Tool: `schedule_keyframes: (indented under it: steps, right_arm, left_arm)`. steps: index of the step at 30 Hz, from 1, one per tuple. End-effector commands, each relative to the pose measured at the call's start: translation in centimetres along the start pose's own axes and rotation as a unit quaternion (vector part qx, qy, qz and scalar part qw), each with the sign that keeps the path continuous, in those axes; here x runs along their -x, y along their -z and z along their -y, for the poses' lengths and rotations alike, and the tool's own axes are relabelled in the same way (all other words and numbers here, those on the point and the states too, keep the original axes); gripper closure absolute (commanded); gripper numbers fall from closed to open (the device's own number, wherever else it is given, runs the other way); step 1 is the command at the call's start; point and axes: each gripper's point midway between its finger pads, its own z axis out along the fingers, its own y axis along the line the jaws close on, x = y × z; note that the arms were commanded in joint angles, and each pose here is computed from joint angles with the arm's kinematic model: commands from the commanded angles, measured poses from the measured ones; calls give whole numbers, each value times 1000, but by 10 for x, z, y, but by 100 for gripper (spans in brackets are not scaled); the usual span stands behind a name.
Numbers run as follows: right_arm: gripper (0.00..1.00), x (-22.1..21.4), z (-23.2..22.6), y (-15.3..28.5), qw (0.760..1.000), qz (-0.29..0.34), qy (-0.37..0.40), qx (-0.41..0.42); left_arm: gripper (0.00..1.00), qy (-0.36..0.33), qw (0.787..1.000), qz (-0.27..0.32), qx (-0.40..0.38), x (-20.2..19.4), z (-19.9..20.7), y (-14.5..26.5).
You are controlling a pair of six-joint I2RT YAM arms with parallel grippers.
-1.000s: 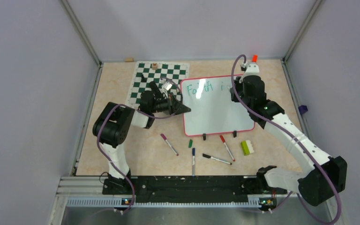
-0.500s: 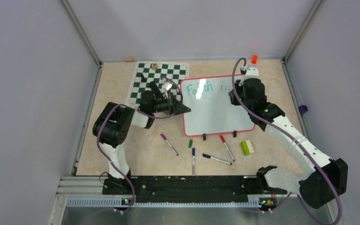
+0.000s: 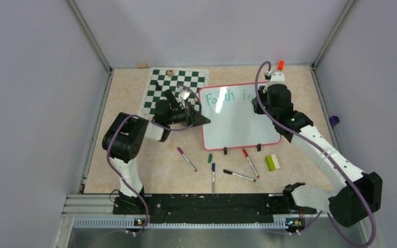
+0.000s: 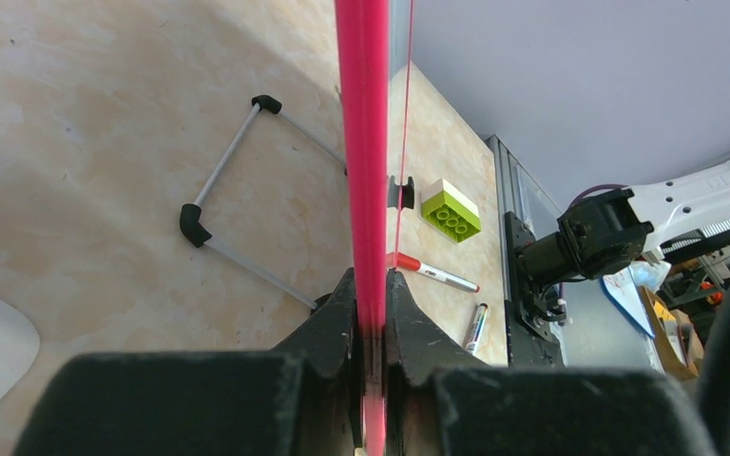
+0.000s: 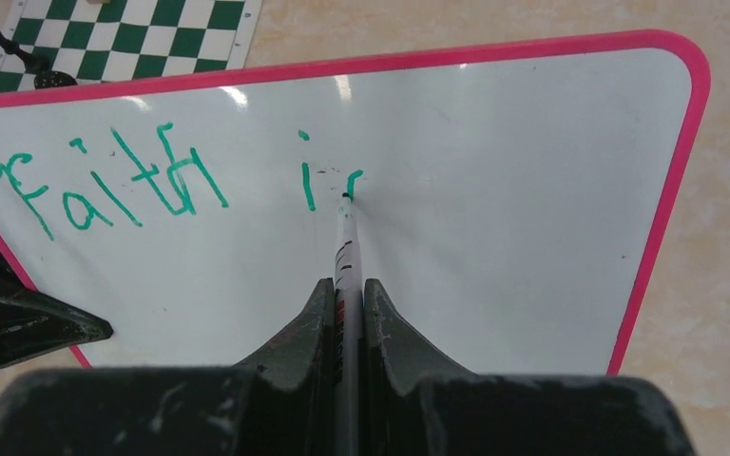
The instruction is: Write a sentence on the whiteboard
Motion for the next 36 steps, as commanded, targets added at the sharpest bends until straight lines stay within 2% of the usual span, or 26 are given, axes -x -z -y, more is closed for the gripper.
schedule_keyframes:
  steps: [1,15,31,36]
  right_arm:
    - [100,33,3,-5,999,38,-11,-14]
    - [100,31,25,-7,997,33,-23,-59]
    - [100,-3,24,10,999,-6,-21,-33]
    - [100,1,23,12,999,0,-22,-33]
  left_arm:
    - [100,-13,1000,8,26,7,-9,5]
    - [100,-13,1000,6,27,6,-10,5]
    - [100,-14,1000,7,28,6,-10,5]
    - [100,-14,999,7,28,6,-9,5]
